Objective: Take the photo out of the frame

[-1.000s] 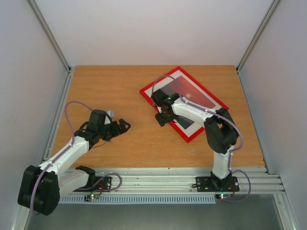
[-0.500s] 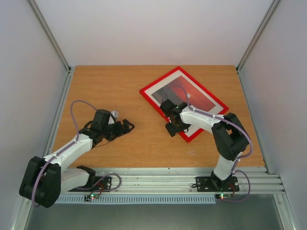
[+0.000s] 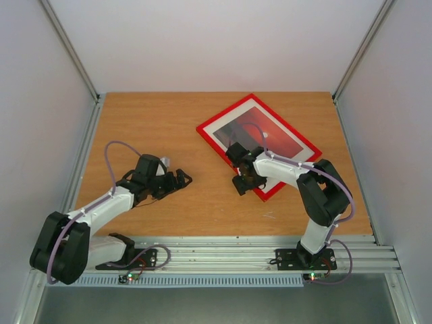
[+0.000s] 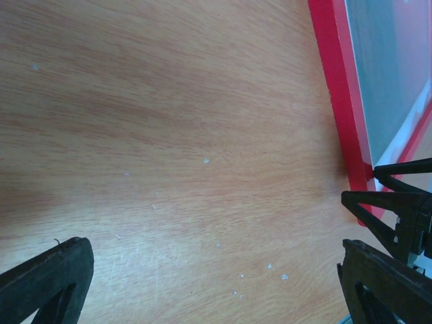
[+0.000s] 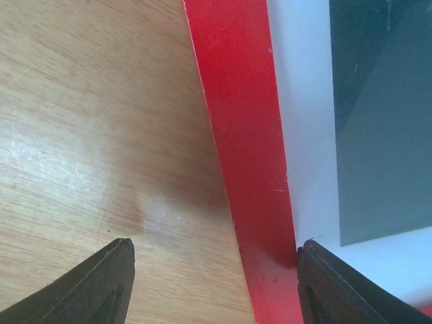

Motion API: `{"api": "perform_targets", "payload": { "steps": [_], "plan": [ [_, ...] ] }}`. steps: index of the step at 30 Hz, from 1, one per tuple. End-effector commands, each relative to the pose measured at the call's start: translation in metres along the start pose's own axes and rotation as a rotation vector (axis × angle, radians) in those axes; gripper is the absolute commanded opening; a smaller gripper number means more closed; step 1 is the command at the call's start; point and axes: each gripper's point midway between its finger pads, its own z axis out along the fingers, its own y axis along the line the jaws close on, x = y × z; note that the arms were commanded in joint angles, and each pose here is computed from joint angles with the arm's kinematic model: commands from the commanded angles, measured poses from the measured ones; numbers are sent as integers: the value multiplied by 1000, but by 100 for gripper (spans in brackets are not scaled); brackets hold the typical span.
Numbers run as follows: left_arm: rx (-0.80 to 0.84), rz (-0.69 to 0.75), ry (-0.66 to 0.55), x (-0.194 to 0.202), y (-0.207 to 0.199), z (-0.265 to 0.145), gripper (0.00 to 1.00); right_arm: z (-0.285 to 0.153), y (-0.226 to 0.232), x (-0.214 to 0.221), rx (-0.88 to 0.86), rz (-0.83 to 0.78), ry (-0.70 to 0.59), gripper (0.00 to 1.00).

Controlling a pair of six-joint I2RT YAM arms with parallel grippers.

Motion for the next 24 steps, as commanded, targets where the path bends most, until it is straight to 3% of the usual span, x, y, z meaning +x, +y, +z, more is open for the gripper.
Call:
{"api": "perform_targets", "payload": {
  "steps": [1, 10, 21, 24],
  "plan": [
    [39, 13, -23, -6, -9, 3, 99, -7, 20, -2, -81, 27, -20, 66],
    [39, 10, 2, -1, -7, 11, 99, -14, 59, -18, -157, 13, -54, 67],
    [21, -2, -4, 1, -1, 12, 99, -44, 161, -46, -442, -53, -142, 66],
    [25, -8, -3, 2, -2, 11, 99, -51, 157, -50, -410, -62, -182, 67]
  ]
}}
